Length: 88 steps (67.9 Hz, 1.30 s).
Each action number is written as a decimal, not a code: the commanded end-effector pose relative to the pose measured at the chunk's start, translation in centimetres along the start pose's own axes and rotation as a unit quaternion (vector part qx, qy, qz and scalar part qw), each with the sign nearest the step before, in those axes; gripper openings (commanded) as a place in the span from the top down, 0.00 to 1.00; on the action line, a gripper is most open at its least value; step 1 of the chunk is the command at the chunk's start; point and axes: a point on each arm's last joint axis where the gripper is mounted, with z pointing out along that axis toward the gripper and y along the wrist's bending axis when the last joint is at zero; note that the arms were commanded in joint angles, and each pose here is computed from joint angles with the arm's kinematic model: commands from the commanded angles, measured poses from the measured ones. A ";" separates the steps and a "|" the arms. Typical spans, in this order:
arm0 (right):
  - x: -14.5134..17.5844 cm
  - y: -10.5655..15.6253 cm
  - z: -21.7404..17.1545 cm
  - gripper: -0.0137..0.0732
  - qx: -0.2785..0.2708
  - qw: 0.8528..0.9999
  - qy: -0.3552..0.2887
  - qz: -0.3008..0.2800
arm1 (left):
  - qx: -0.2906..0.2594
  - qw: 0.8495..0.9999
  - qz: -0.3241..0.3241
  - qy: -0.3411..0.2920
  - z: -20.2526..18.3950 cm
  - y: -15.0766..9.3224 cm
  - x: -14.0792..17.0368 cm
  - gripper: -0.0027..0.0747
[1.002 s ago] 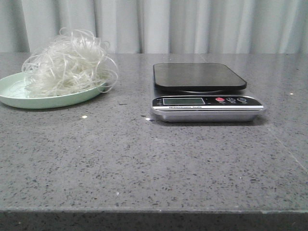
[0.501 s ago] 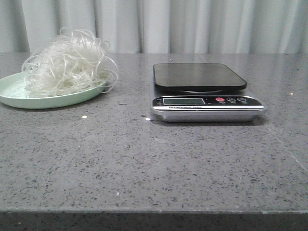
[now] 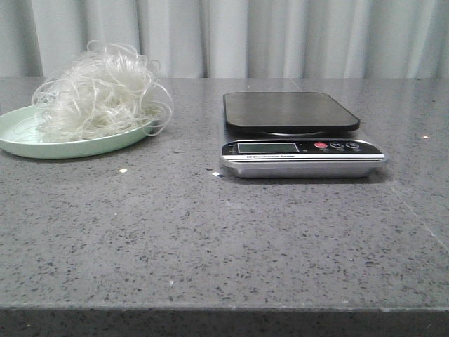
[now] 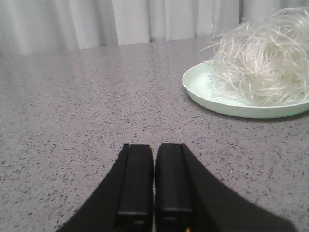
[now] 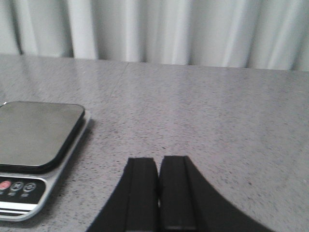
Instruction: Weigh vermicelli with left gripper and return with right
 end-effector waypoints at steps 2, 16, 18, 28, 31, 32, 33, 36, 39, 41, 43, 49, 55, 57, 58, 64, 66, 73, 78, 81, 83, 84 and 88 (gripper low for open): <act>0.3 -0.5 -1.2 0.67 0.026 0.997 -0.076 -0.002 | -0.006 0.999 -0.004 -0.049 -0.2 0.1 -0.7 0.79; 4.5 -0.7 -2.6 0.67 0.036 0.993 -0.106 -0.021 | -0.006 0.999 -0.004 -0.049 -0.2 0.1 -0.7 0.79; 4.9 -0.8 -2.5 0.67 0.038 0.993 -0.108 -0.020 | -0.006 0.999 -0.004 -0.049 -0.2 0.1 -0.7 0.79; 6.3 -0.9 -2.1 0.67 0.040 0.996 -0.078 0.001 | -0.006 0.999 -0.004 -0.049 -0.2 0.1 -0.7 0.79; 6.3 -0.9 -2.1 0.67 0.040 0.996 -0.078 0.001 | -0.006 0.999 -0.004 -0.049 -0.2 0.1 -0.7 0.79; 6.3 -0.9 -2.1 0.67 0.040 0.996 -0.078 0.001 | -0.006 0.999 -0.004 -0.049 -0.2 0.1 -0.7 0.79; 6.3 -0.9 -2.1 0.67 0.040 0.996 -0.078 0.001 | -0.006 0.999 -0.004 -0.049 -0.2 0.1 -0.7 0.79; 6.3 -0.9 -2.1 0.67 0.040 0.996 -0.078 0.001 | -0.006 0.999 -0.004 -0.049 -0.2 0.1 -0.7 0.79; 6.3 -0.9 -2.1 0.67 0.040 0.996 -0.079 0.001 | -0.006 0.999 -0.004 -0.049 -0.2 0.1 -0.7 0.79; 6.3 -0.9 -2.1 0.67 0.040 0.996 -0.079 0.001 | -0.006 0.999 -0.004 -0.049 -0.2 0.1 -0.7 0.79; 6.3 -0.9 -2.1 0.67 0.040 0.996 -0.079 0.001 | -0.006 0.999 -0.004 -0.049 -0.2 0.1 -0.7 0.79; 6.3 -0.9 -2.1 0.67 0.040 0.996 -0.078 0.001 | -0.006 0.999 -0.004 -0.049 -0.2 0.1 -0.7 0.79; 6.3 -0.9 -2.1 0.67 0.040 0.996 -0.078 0.001 | -0.006 0.999 -0.004 -0.049 -0.2 0.1 -0.7 0.79; 6.3 -0.9 -2.1 0.67 0.040 0.996 -0.078 0.001 | -0.006 0.999 -0.004 -0.049 -0.2 0.1 -0.7 0.79; 6.3 -0.9 -2.1 0.67 0.040 0.996 -0.078 0.001 | -0.006 0.999 -0.004 -0.049 -0.2 0.1 -0.7 0.79; 6.3 -0.9 -2.1 0.67 0.040 0.996 -0.078 0.001 | -0.006 0.999 -0.004 -0.049 -0.2 0.1 -0.7 0.79; 6.3 -0.9 -2.1 0.67 0.040 0.996 -0.078 0.001 | -0.006 0.999 -0.004 -0.049 -0.2 0.1 -0.7 0.79; 6.3 -0.9 -2.1 0.67 0.040 0.996 -0.078 0.001 | -0.006 0.999 -0.004 -0.049 -0.2 0.1 -0.7 0.79; 6.3 -0.9 -2.1 0.67 0.040 0.996 -0.078 0.001 | -0.006 0.999 -0.004 -0.049 -0.2 0.1 -0.7 0.79; 6.3 -0.9 -2.1 0.67 0.040 0.996 -0.078 0.001 | -0.006 0.999 -0.004 -0.049 -0.2 0.1 -0.7 0.79; 6.3 -0.9 -2.1 0.67 0.040 0.996 -0.078 0.001 | -0.006 0.999 -0.004 -0.049 -0.2 0.1 -0.7 0.79; 6.3 -0.9 -2.1 0.67 0.040 0.996 -0.078 0.001 | -0.006 0.999 -0.004 -0.049 -0.2 0.1 -0.7 0.79; 6.3 -0.9 -2.1 0.67 0.040 0.996 -0.078 0.001 | -0.006 0.999 -0.004 -0.049 -0.2 0.1 -0.7 0.79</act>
